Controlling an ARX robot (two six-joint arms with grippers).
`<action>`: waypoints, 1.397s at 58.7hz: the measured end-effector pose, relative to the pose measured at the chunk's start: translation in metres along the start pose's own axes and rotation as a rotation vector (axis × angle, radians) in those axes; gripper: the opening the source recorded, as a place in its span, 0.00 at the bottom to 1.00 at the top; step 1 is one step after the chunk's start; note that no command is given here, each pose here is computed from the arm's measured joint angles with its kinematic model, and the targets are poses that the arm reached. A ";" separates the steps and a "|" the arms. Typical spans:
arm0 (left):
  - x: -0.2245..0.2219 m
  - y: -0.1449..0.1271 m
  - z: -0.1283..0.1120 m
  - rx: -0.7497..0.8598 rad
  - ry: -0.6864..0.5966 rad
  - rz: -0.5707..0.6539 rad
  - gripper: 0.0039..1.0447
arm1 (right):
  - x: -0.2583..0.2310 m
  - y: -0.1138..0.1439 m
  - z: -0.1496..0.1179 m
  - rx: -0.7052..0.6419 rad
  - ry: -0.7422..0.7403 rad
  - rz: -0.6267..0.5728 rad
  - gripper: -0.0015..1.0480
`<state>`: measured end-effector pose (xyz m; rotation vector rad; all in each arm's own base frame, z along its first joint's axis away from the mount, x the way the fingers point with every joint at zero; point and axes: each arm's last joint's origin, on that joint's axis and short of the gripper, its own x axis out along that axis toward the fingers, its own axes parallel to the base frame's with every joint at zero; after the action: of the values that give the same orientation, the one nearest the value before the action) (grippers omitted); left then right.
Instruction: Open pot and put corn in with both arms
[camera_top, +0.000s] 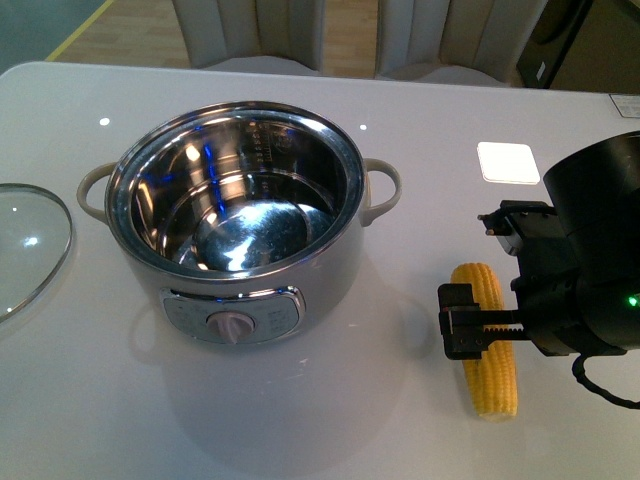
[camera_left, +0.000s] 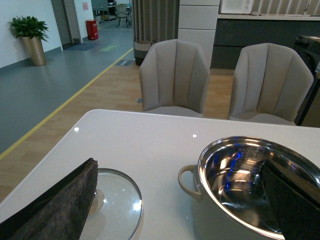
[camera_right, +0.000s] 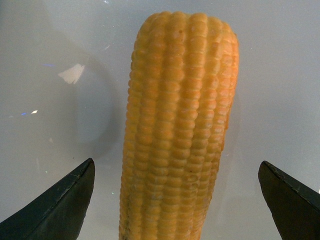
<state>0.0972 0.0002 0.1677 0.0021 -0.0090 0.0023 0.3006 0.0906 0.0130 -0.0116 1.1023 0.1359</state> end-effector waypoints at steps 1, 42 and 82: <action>0.000 0.000 0.000 0.000 0.000 0.000 0.94 | 0.001 0.000 0.000 0.000 0.002 -0.001 0.92; 0.000 0.000 0.000 0.000 0.000 0.000 0.94 | 0.009 0.009 -0.005 -0.028 0.027 0.000 0.42; 0.000 0.000 0.000 0.000 0.000 0.000 0.94 | -0.040 -0.006 0.017 0.075 -0.120 0.121 0.20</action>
<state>0.0972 0.0002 0.1677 0.0021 -0.0090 0.0023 0.2987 0.0818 0.0565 0.1289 0.9878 0.2009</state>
